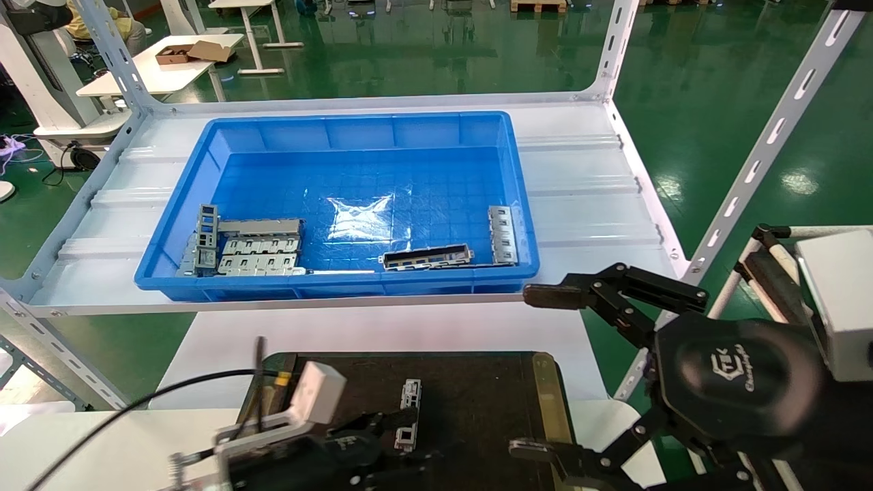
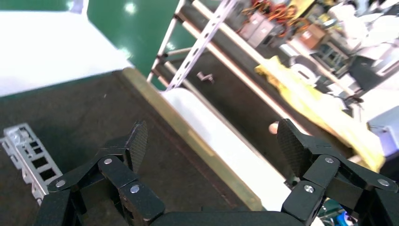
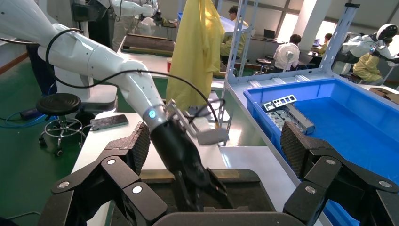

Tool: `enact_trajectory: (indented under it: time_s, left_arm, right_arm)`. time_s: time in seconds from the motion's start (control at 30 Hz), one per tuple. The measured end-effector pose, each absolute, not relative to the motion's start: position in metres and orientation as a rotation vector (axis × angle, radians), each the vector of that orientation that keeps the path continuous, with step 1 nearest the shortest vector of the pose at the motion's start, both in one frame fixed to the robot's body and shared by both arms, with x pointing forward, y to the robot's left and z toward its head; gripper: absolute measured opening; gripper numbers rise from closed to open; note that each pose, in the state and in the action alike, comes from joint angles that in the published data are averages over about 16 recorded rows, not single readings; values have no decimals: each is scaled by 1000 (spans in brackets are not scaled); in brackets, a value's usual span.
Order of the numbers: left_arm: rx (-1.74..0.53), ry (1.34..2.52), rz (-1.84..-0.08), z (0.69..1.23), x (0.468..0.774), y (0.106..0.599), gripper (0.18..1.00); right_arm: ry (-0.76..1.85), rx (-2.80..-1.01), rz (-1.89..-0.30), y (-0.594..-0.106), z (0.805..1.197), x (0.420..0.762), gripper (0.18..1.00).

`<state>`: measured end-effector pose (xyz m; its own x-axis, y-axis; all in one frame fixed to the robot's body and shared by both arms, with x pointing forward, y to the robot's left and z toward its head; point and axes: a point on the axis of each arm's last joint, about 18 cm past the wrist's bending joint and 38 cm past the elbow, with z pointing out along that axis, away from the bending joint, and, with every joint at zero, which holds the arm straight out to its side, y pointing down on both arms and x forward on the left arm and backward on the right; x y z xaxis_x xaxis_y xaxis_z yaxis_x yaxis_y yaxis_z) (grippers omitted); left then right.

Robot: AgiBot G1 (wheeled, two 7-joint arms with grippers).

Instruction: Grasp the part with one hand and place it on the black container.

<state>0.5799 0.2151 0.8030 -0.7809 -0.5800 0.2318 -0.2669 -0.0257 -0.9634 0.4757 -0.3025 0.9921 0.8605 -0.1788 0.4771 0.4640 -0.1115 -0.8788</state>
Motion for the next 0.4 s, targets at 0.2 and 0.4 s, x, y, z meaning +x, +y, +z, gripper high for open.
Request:
enact_trajectory:
  time_s: [0.2,0.4]
  left_arm:
    - [-792,2000,-1941,818,566,232,1000]
    - [-749,1996,-1957,826,560,241,1000]
  right_arm:
    - [-229,-1595,-552,-303,992,476,1000]
    - [-229,-1595,-552,-303,992,476,1001]
